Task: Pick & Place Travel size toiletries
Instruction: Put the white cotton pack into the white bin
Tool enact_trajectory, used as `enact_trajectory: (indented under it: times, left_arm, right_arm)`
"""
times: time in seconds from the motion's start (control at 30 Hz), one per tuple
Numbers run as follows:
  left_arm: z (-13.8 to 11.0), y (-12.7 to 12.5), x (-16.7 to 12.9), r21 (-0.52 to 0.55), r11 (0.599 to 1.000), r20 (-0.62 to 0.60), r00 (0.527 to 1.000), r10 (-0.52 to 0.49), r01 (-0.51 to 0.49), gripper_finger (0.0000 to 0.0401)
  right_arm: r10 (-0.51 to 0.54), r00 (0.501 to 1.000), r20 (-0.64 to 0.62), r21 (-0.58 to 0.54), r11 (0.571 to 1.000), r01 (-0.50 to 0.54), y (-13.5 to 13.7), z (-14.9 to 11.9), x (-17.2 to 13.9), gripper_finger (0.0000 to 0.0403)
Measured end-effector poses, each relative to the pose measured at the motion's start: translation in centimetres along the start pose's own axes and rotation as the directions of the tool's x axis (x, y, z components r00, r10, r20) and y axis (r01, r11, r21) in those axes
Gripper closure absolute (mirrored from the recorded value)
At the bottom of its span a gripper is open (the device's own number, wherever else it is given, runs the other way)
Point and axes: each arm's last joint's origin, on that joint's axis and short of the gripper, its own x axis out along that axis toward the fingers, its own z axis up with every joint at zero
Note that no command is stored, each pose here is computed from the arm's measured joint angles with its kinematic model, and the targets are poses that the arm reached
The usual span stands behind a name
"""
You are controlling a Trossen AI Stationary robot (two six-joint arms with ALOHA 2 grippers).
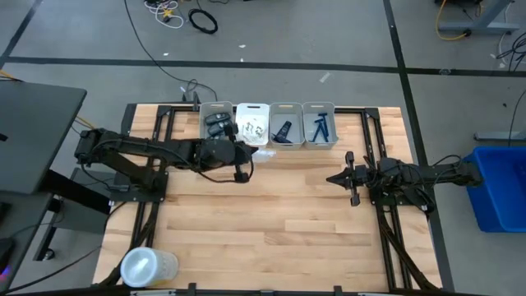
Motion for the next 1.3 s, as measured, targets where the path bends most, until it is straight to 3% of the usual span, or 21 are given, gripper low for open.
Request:
enact_trajectory:
  times: [0.37, 0.73, 1.2, 1.3]
  left_arm:
    - [0.2, 5.5, 1.5, -0.100, 0.985, -0.031, 0.990, 0.140, -0.142, 0.0400]
    - [-1.8, 9.9, 3.6, -0.149, 0.974, -0.088, 0.984, 0.157, -0.169, 0.0400]
    - [-5.5, 11.7, 8.2, -0.296, 0.942, -0.217, 0.972, 0.094, -0.157, 0.0401]
    - [-6.1, 11.9, 9.0, -0.352, 0.920, -0.238, 0.967, 0.092, -0.175, 0.0401]
  right_arm:
    - [0.001, 1.000, 0.000, 0.004, 1.000, -0.001, 0.0, 0.0, 0.0, 0.0393]
    - [0.001, 1.000, 0.001, 0.004, 1.000, -0.001, 0.0, 0.0, 0.0, 0.0391]
    - [0.002, 1.000, -0.002, 0.004, 1.000, -0.002, 0.0, 0.0, 0.0, 0.0389]
    - [0.002, 1.000, -0.002, 0.004, 1.000, -0.002, 0.0, 0.0, 0.0, 0.0390]
